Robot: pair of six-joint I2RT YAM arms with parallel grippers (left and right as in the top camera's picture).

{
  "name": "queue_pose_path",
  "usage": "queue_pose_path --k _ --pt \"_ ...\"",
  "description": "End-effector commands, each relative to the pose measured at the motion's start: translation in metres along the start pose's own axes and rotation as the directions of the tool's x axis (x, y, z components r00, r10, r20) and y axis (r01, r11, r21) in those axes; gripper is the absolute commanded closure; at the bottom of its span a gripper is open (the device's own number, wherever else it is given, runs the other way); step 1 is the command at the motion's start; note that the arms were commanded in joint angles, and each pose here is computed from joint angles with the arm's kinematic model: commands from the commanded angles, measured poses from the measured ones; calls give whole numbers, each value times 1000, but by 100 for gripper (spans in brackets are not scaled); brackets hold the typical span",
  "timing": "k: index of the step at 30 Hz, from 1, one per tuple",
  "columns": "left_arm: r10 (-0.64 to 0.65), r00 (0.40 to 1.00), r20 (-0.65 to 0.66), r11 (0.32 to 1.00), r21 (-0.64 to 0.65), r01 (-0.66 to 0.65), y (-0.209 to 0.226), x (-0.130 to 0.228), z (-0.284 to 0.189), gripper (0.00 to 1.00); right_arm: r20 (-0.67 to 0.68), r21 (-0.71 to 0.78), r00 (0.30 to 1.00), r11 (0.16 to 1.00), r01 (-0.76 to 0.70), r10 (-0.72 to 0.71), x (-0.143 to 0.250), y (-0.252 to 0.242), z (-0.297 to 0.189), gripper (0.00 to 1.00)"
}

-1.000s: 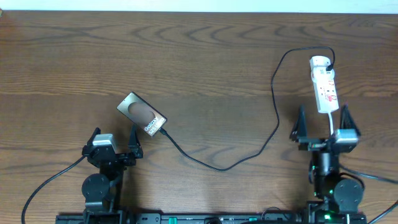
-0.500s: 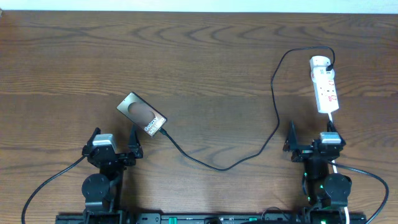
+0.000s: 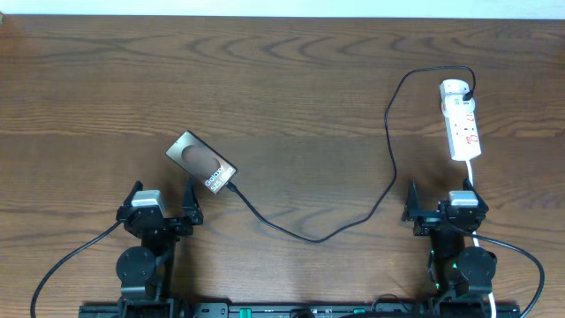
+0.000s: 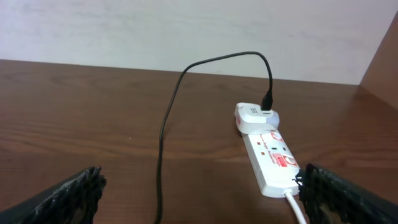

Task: Plug charger to phone and switch on socket

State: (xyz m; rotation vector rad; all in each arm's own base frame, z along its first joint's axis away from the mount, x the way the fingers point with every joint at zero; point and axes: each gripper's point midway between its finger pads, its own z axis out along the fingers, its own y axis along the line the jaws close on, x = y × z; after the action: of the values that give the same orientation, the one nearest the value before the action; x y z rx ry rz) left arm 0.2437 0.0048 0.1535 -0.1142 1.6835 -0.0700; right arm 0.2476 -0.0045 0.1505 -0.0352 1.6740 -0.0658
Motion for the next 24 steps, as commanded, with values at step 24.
queue_pose_path --k 24 --pt "11 999 -39 1000 -3 -11 2 17 2 6 30 0 999 1000 22 -22 -6 1 -2 1"
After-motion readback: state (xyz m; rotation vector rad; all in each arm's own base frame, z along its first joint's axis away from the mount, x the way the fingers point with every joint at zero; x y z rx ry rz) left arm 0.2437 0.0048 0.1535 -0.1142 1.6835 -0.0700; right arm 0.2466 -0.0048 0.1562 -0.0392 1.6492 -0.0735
